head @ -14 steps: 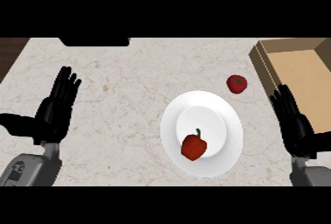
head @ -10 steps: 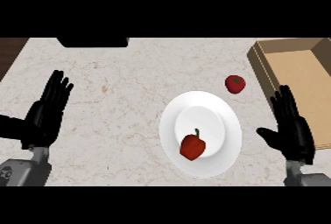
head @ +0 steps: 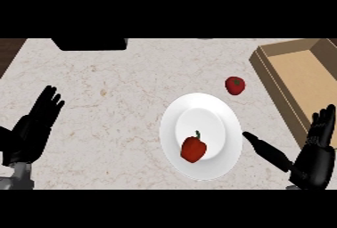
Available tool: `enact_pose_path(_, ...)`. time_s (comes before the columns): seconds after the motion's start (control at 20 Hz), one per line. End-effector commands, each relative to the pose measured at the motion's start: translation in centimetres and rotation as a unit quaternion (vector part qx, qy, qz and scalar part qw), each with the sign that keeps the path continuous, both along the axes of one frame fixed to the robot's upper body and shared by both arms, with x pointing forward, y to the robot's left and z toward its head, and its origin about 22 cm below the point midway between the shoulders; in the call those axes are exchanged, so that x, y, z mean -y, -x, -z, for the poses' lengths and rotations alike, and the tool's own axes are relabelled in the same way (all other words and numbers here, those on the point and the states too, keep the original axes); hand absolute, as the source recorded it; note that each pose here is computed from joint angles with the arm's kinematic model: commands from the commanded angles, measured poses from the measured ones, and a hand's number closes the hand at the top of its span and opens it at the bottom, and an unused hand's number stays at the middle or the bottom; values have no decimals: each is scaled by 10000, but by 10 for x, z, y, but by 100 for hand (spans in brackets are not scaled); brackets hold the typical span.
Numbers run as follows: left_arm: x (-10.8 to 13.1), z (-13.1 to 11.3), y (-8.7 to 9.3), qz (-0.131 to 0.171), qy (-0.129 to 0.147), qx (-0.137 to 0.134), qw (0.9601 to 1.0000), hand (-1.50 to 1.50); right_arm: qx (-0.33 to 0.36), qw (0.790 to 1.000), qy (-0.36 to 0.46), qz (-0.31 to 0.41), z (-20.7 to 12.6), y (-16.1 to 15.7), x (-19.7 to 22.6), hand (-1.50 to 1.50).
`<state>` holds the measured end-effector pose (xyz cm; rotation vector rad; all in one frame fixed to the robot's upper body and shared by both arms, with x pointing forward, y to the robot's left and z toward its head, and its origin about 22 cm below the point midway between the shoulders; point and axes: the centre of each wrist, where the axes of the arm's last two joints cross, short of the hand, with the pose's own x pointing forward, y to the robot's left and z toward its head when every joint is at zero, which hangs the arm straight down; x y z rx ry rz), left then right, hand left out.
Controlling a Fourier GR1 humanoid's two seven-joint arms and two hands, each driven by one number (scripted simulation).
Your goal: Pick the bell pepper from the plate and place it in the cardboard box
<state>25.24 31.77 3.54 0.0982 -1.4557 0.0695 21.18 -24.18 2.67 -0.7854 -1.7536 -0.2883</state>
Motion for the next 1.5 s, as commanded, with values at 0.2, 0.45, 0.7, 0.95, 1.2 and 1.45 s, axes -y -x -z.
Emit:
enact_pose_path(0.2, -7, -17, 1, 196, -33, 4, 9998, 0, -1274, 9847, 1085, -492, 17, 54, -28, -150)
enact_pose_path(0.45, 4, -12, 4, 262, 34, 13, 9997, 0, -3016, 9367, 1671, -613, 34, 76, -8, -150)
enact_pose_path(0.7, 5, -13, 3, 390, -12, -15, 9992, 0, -4140, 8873, 1929, -632, 13, 68, -11, -150)
enact_pose_path(0.95, 11, -21, -3, 426, -74, 61, 9990, 0, -4869, 8522, 1795, -675, -24, 47, -53, -150)
enact_pose_path(1.2, 7, -18, -1, 336, 7, -48, 9994, 0, -5358, 8279, 1475, -758, -66, 25, -98, -150)
enact_pose_path(1.45, 2, -22, -3, 335, 49, 7, 9994, 0, -5645, 8069, 1518, -846, -81, 4, -116, -150)
